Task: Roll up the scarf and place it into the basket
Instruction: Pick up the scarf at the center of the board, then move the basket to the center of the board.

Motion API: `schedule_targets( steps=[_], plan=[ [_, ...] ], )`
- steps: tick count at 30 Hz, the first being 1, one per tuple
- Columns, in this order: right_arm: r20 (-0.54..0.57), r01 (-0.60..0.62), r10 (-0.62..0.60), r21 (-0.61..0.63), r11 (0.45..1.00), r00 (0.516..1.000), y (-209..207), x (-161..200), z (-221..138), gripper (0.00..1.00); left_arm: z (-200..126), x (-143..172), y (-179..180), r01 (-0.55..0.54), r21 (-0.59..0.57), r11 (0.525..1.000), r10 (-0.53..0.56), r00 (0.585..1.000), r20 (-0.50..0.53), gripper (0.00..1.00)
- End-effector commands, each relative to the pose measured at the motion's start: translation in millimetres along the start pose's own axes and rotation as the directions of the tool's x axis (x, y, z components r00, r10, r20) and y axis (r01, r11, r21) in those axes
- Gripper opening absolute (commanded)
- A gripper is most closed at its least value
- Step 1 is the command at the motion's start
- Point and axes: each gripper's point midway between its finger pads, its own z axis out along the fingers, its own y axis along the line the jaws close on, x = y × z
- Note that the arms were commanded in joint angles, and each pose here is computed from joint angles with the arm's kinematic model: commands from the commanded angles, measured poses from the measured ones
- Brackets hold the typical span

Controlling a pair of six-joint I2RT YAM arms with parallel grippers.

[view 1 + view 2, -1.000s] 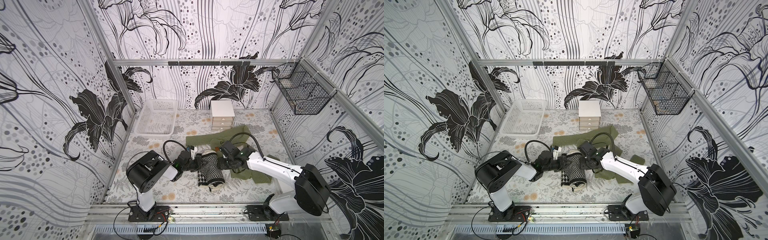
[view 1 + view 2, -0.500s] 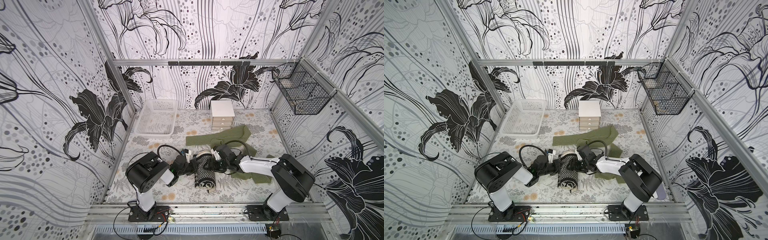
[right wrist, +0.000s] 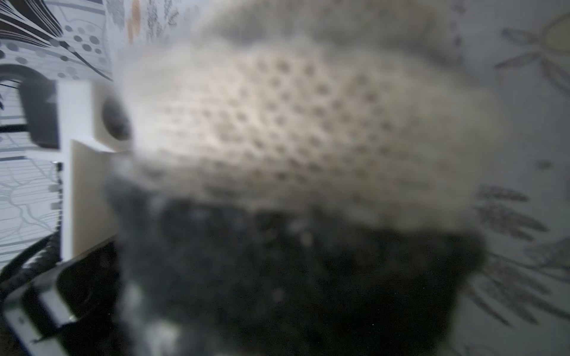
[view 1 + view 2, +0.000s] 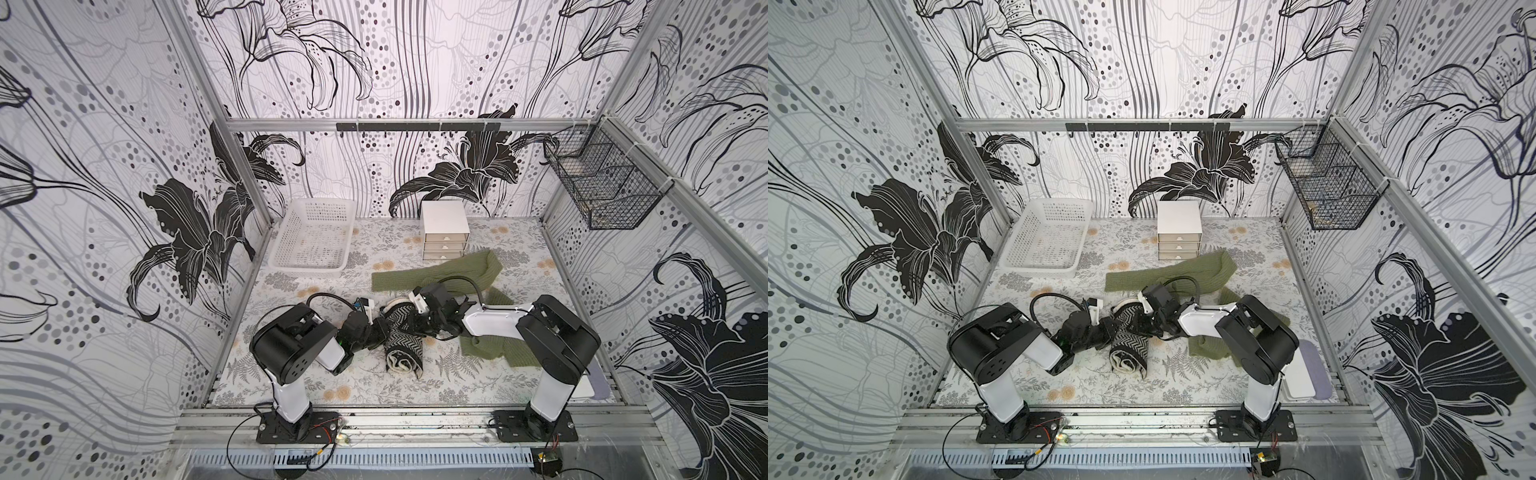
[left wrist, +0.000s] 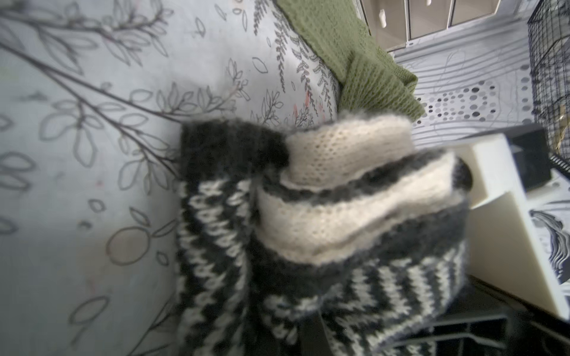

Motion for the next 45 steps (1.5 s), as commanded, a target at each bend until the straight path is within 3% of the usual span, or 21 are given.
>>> schedule_targets(
  steps=[1,3,7,10,15,18,24,27,29,33,36,40,45],
  plan=[
    [-0.120,0.115,-0.111,0.024,0.993,0.987,17,31,10,0.00,-14,20,-1,0.008,-0.006,1.000,-0.009,0.992,-0.127,0.60],
    [-0.111,0.172,-0.169,0.017,0.985,0.979,36,20,-1,0.00,-32,5,-2,0.004,-0.043,0.999,-0.008,0.995,-0.095,0.98],
    [-0.087,0.294,-0.295,-0.029,0.955,0.951,88,-14,-22,0.00,-95,-33,-30,-0.130,-0.243,0.961,0.142,0.989,0.031,0.99],
    [-0.055,0.347,-0.353,-0.100,0.933,0.934,128,-48,-29,0.00,-149,-67,-48,-0.144,-0.352,0.925,0.199,0.972,0.125,0.99],
    [0.034,0.434,-0.438,-0.221,0.873,0.898,200,-117,-32,0.00,-201,-107,-51,-0.089,-0.490,0.867,0.224,0.949,0.223,0.99],
    [0.057,0.448,-0.448,-0.251,0.858,0.892,220,-152,-21,0.00,-219,-140,-38,-0.014,-0.570,0.822,0.205,0.940,0.272,0.99],
    [0.225,0.386,-0.320,-0.394,0.834,0.920,231,-237,-18,0.00,-258,-195,-21,0.141,-0.586,0.798,0.148,0.897,0.417,0.99],
    [0.270,0.376,-0.287,-0.382,0.844,0.919,219,-257,-20,0.00,-252,-213,-5,0.162,-0.603,0.781,0.112,0.914,0.390,0.99],
    [0.276,0.385,-0.297,-0.359,0.850,0.914,216,-258,-22,0.00,-245,-225,-1,0.188,-0.539,0.821,0.054,0.914,0.402,0.99],
    [0.284,0.406,-0.322,-0.322,0.855,0.903,217,-255,-35,0.00,-251,-247,16,0.292,-0.578,0.762,0.025,0.878,0.477,0.99],
    [0.299,0.439,-0.353,-0.302,0.846,0.886,220,-249,-49,0.00,-233,-260,37,0.372,-0.584,0.721,-0.065,0.877,0.477,0.99],
    [0.314,0.467,-0.380,-0.277,0.840,0.870,221,-239,-68,0.00,-213,-284,55,0.453,-0.494,0.742,-0.115,0.812,0.572,0.99],
    [0.328,0.486,-0.393,-0.283,0.827,0.859,222,-225,-87,0.00,-184,-307,84,0.502,-0.509,0.699,-0.170,0.808,0.564,0.99]
  ],
)
